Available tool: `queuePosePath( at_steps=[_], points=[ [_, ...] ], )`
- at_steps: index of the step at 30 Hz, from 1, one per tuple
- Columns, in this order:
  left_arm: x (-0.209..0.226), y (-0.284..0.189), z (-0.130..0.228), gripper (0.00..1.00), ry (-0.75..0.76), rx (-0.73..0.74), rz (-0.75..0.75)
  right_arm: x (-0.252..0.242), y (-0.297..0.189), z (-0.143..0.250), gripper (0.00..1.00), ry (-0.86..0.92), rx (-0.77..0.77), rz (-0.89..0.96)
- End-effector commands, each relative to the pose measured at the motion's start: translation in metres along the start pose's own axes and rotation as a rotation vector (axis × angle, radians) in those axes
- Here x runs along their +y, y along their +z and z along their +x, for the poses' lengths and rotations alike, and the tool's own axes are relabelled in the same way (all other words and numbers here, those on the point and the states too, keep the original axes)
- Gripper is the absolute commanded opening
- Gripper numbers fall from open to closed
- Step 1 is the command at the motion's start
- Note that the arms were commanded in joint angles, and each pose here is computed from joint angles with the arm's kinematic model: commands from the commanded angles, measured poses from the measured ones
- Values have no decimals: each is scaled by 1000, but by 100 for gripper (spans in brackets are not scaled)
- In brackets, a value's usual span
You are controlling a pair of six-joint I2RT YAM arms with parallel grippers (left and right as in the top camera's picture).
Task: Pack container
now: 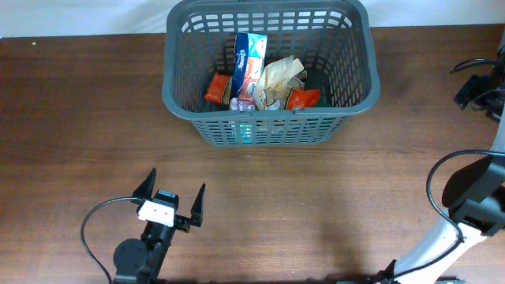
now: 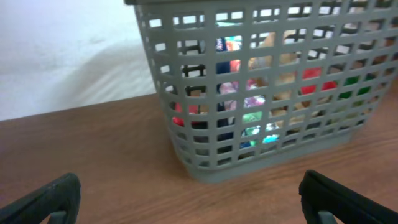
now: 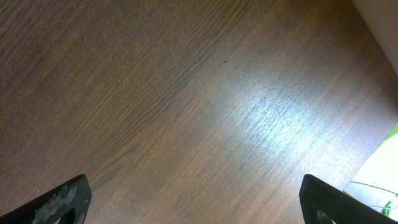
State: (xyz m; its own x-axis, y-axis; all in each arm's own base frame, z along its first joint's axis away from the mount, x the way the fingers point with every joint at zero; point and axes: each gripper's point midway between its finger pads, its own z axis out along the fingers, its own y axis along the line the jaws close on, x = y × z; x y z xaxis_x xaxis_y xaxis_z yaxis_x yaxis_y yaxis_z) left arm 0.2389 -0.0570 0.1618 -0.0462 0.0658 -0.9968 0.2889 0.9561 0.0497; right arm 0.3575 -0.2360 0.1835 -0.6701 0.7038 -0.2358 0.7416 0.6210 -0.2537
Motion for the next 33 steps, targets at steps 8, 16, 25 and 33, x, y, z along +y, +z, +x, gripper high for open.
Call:
queuePosePath(
  at_steps=[8,16,25,33],
  points=[
    [18,-2,3,99,19,4,-79,-3,2,0,99,22,2,4],
    [26,-3,2,99,17,4,-114,-3,2,0,99,22,2,4],
    [31,-4,3,99,16,5,-132,-3,2,0,99,22,2,4],
    [31,-4,3,99,16,5,-132,-3,2,-1,99,22,2,4]
  ],
)
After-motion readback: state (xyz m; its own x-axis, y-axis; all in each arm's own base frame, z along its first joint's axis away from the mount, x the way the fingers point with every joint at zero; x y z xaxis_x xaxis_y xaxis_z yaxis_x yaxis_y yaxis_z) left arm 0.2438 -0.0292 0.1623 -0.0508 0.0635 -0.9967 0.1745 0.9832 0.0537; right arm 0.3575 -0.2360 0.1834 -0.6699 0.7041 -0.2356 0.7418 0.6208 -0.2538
